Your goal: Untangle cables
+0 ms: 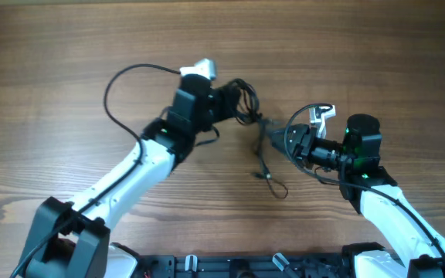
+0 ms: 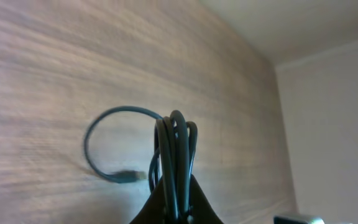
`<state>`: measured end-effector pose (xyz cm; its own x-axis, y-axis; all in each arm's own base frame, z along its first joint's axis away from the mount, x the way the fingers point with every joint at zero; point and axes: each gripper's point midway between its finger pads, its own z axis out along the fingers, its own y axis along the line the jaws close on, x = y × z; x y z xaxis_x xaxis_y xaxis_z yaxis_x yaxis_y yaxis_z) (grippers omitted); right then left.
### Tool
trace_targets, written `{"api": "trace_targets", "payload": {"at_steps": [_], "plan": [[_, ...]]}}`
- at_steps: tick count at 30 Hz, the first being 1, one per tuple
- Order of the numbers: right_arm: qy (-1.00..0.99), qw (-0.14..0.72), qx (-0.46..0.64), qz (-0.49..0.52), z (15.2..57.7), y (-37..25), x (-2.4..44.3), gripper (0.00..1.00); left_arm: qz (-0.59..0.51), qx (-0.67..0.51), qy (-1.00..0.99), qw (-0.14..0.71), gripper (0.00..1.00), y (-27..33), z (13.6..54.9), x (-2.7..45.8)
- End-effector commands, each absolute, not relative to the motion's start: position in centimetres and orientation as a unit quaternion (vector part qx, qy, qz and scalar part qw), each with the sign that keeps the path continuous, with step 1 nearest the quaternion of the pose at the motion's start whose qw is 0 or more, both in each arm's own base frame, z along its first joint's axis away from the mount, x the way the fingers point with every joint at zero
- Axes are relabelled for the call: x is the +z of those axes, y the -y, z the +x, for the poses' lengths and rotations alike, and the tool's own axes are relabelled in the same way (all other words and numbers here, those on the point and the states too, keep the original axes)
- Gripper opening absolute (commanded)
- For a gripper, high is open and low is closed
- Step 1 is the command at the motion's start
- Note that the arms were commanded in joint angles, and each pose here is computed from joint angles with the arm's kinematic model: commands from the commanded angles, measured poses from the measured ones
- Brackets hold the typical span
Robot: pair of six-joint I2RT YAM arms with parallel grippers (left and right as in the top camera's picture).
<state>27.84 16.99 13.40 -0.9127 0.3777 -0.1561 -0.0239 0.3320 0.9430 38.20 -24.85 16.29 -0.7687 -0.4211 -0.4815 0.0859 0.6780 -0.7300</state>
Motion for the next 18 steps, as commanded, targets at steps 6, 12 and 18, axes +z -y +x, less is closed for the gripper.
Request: {"api": "trace_targets", "payload": {"at_steps": [6, 12, 18], "plan": [[-0.771, 0.390, 0.494, -0.093, 30.3, -16.6, 16.3, 0.72, 0.102, -0.505, -0.805, 0.293, 0.04, 27.0, 34.6, 20.6], [-0.756, 0.358, 0.534, -0.126, 28.5, -17.7, 16.9, 0.58, 0.103, -0.505, -0.805, 0.292, 0.04, 27.2, 34.4, 20.6], [-0.764, 0.339, 0.539, -0.110, 28.3, -17.7, 16.4, 0.56, 0.111, -0.498, -0.809, 0.293, 0.04, 28.7, 33.7, 20.4]]}}
